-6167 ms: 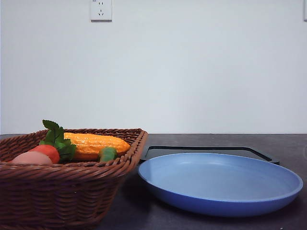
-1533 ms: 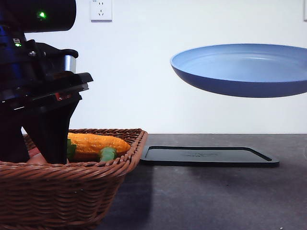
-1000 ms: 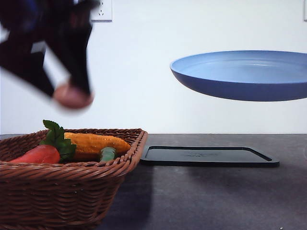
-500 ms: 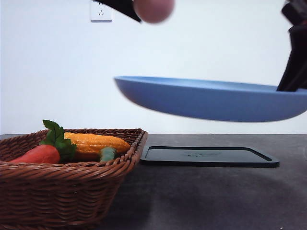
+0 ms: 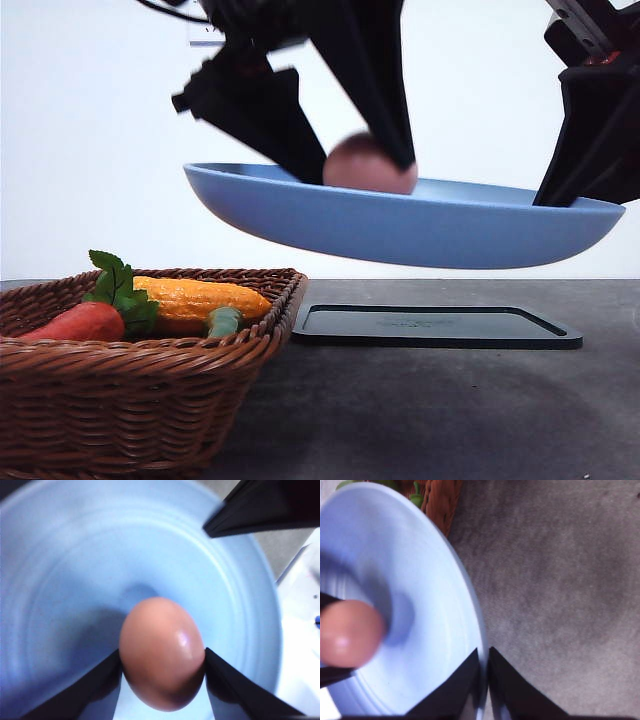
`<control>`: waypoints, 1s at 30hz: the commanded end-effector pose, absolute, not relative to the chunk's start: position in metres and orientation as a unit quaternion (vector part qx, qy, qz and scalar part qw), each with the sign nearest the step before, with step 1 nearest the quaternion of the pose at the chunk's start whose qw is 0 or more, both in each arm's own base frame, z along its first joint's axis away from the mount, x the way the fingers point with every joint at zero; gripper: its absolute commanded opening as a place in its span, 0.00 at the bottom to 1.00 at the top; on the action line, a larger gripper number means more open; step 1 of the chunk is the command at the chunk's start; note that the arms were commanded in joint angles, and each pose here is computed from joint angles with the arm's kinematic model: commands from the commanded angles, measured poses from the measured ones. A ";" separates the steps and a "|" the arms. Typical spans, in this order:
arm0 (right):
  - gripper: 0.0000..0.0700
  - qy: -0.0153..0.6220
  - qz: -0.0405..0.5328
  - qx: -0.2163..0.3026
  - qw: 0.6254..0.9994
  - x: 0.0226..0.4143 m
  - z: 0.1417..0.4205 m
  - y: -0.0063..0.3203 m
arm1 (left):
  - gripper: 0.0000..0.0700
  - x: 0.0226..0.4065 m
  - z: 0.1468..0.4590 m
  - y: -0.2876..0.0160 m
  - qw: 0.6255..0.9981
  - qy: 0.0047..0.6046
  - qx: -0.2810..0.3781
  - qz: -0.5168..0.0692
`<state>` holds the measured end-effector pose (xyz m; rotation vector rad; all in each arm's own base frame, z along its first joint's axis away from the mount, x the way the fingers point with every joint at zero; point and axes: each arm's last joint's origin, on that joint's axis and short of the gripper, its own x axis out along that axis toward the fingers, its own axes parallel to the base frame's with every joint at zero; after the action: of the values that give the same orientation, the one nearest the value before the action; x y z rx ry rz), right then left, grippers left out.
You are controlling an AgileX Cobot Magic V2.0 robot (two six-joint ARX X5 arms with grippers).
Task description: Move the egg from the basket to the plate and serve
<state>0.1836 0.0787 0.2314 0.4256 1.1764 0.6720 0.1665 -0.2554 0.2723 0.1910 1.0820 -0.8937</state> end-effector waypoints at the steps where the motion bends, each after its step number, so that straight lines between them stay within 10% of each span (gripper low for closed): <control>1: 0.00 0.534 0.315 0.202 0.758 0.187 0.237 0.081 | 0.32 0.166 0.273 -0.261 0.757 0.491 0.098 -0.420; 9: 0.00 0.535 0.317 0.204 0.756 0.187 0.237 0.081 | 0.58 0.166 0.273 -0.262 0.759 0.487 0.096 -0.422; 21: 0.00 0.548 0.306 0.210 0.750 0.190 0.232 0.081 | 0.59 0.159 0.333 -0.242 0.799 0.428 0.089 -0.414; 30: 0.00 0.588 0.262 0.216 0.734 0.217 0.210 0.065 | 0.58 0.132 0.392 -0.171 0.892 0.331 0.117 -0.284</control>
<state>0.2109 0.0646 0.2067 0.4935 1.3161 0.5474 0.1350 -0.1751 0.3821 0.2345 0.7366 -0.6063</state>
